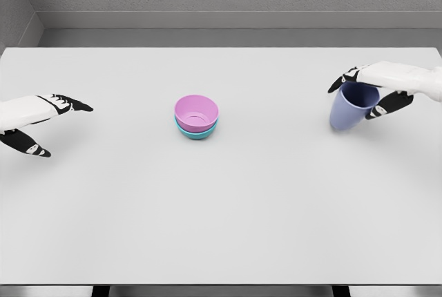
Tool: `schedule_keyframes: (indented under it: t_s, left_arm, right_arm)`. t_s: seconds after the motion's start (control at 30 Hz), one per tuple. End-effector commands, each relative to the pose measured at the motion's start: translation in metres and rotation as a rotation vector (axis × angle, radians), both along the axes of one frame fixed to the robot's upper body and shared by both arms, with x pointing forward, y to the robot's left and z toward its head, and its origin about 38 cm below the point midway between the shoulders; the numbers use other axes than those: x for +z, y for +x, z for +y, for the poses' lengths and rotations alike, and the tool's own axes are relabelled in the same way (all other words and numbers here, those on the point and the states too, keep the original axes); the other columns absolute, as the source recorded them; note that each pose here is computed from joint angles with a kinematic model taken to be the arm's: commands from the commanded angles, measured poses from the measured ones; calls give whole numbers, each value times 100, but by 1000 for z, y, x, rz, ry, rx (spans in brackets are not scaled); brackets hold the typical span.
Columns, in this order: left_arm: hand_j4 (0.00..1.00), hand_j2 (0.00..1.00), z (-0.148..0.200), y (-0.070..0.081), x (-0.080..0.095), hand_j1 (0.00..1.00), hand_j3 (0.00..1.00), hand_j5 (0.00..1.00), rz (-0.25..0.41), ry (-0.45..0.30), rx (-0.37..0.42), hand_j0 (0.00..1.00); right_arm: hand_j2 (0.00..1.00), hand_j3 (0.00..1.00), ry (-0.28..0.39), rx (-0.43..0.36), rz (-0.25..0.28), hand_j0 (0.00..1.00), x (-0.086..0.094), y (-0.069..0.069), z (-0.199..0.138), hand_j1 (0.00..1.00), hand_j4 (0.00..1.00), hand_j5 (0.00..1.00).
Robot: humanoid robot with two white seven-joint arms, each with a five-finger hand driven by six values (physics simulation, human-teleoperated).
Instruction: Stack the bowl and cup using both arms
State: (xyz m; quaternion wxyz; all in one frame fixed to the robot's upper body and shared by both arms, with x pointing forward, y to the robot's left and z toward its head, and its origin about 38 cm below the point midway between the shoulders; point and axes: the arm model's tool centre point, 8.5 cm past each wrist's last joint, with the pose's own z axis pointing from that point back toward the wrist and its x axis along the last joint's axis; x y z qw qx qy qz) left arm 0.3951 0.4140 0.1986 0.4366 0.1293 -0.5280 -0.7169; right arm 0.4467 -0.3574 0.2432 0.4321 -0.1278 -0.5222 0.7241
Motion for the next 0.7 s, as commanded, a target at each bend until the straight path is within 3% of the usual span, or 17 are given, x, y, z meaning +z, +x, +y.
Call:
schedule_keyframes:
  t_s: [0.0, 0.67]
  left_arm:
    - [100, 100, 1, 0, 1, 100, 100, 100, 1, -4, 4, 100]
    - [100, 100, 2, 0, 1, 100, 100, 100, 2, -4, 7, 100]
  right_arm:
    - [75, 75, 22, 15, -3, 75, 0, 2, 8, 75, 75, 75]
    - [75, 75, 49, 141, -75, 75, 24, -5, 52, 75, 75, 75]
